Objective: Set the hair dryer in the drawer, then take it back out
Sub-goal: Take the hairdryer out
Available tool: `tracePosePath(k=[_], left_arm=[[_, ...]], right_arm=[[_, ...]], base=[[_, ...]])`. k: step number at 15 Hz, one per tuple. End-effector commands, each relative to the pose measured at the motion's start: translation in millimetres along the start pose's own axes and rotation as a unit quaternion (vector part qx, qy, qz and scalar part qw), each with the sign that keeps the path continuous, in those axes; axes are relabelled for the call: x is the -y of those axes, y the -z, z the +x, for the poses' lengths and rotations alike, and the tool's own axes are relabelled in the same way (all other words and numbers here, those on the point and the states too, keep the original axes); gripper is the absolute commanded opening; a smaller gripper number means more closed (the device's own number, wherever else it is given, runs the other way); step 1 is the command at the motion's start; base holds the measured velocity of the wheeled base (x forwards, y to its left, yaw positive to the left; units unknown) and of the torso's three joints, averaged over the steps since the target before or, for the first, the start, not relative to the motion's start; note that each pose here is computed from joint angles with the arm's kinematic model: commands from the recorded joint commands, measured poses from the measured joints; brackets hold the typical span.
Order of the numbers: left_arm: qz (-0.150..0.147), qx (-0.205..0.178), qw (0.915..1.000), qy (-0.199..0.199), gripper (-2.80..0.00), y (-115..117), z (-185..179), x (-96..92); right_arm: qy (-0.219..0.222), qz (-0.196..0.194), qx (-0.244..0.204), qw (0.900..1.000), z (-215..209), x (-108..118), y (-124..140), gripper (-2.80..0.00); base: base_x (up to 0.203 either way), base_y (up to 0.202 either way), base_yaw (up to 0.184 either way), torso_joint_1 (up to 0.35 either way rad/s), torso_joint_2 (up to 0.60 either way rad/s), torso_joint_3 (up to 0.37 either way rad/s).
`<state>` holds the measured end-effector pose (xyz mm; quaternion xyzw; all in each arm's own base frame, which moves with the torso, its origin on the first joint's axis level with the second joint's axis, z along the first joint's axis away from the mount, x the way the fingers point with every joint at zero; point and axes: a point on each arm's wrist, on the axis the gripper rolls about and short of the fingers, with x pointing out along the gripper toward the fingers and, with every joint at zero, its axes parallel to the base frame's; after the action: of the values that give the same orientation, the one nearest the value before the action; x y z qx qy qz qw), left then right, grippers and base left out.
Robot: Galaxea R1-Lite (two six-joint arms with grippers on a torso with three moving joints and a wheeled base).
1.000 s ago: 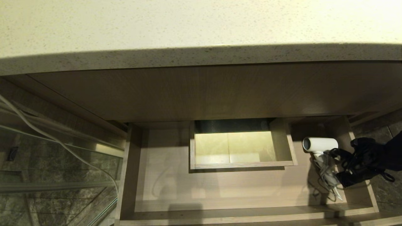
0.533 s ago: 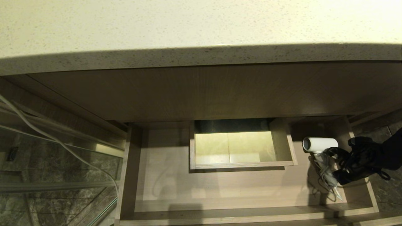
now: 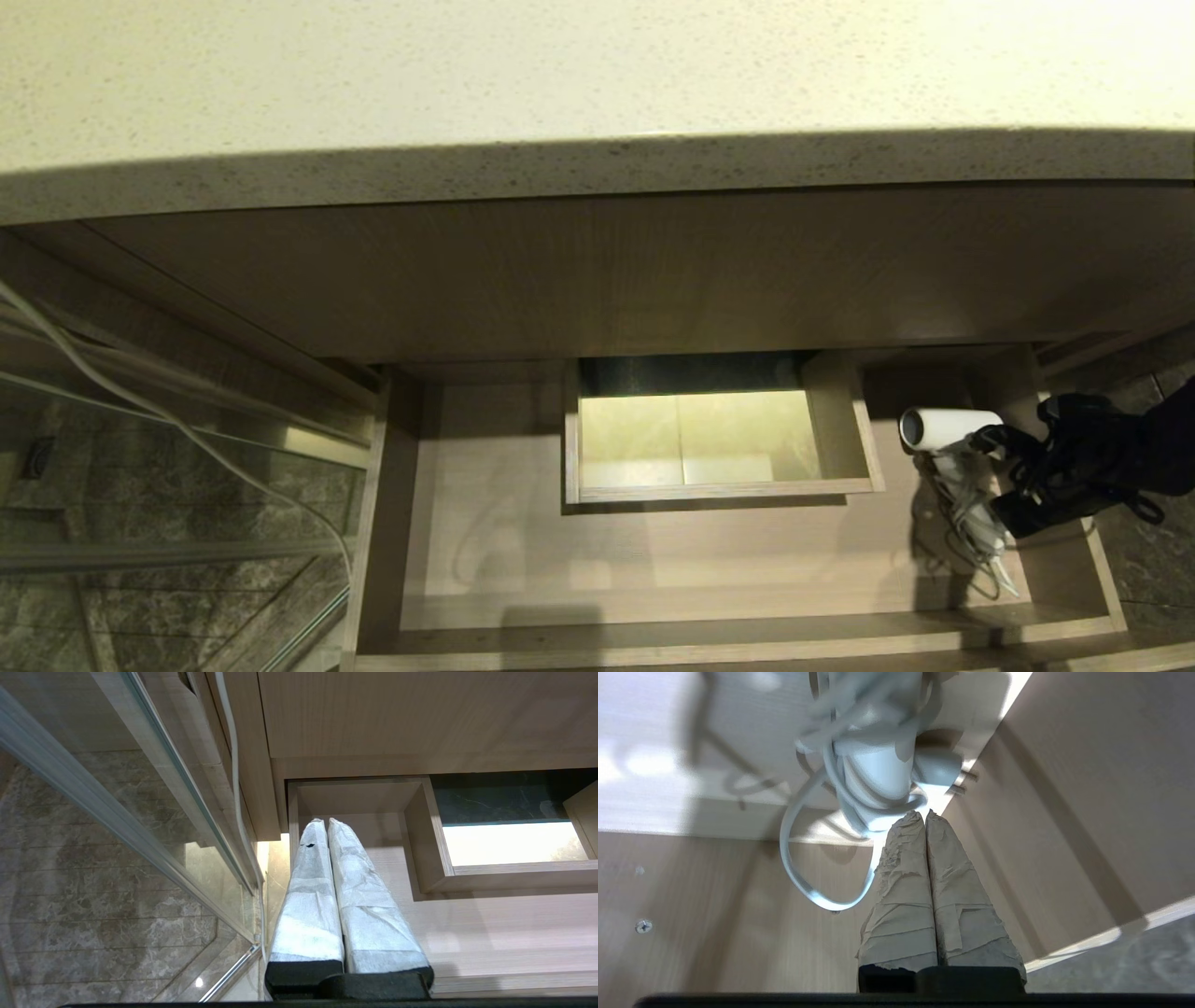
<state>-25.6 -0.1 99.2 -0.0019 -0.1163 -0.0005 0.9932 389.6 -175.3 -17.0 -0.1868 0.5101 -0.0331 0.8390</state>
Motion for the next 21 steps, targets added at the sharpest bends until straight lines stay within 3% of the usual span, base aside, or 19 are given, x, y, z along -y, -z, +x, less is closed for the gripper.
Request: tracePosePath(k=[1, 2, 3, 7, 14, 21], left_arm=[[0.000, -0.019, 0.9998, 0.000, -2.80, 11.3, 1.1, 0.0], [0.000, -0.019, 0.9998, 0.000, -2.80, 11.5, 1.1, 0.0], [0.000, -0.019, 0.9998, 0.000, -2.80, 11.5, 1.1, 0.0], [0.000, -0.019, 0.9998, 0.000, -2.80, 11.5, 1.1, 0.0], [0.000, -0.018, 0.9998, 0.000, -2.80, 11.3, 1.1, 0.0], [0.000, -0.019, 0.9998, 0.000, -2.80, 11.5, 1.1, 0.0]], right_arm=[[-0.001, -0.004, 0.005, 1.000, -6.7, 0.8, -1.0, -2.80], [-0.001, -0.016, 0.003, 1.000, -7.2, -0.4, 0.1, -0.21], [0.001, -0.019, 0.003, 1.000, -7.3, -0.3, 0.0, 0.00], [-0.001, -0.020, 0.009, 1.000, -6.8, -4.5, -5.4, 0.00], [-0.015, 0.035, 0.002, 0.999, 9.1, -10.6, -5.2, 0.00], [-0.042, 0.046, 0.003, 0.998, 36.9, -18.2, -1.7, 0.00]], base=[[0.000, 0.000, 0.000, 0.000, 0.00, 0.000], [0.000, 0.000, 0.000, 0.000, 0.00, 0.000], [0.000, 0.000, 0.000, 0.000, 0.00, 0.000], [0.000, 0.000, 0.000, 0.000, 0.00, 0.000], [0.000, 0.000, 0.000, 0.000, 0.00, 0.000], [0.000, 0.000, 0.000, 0.000, 0.00, 0.000]])
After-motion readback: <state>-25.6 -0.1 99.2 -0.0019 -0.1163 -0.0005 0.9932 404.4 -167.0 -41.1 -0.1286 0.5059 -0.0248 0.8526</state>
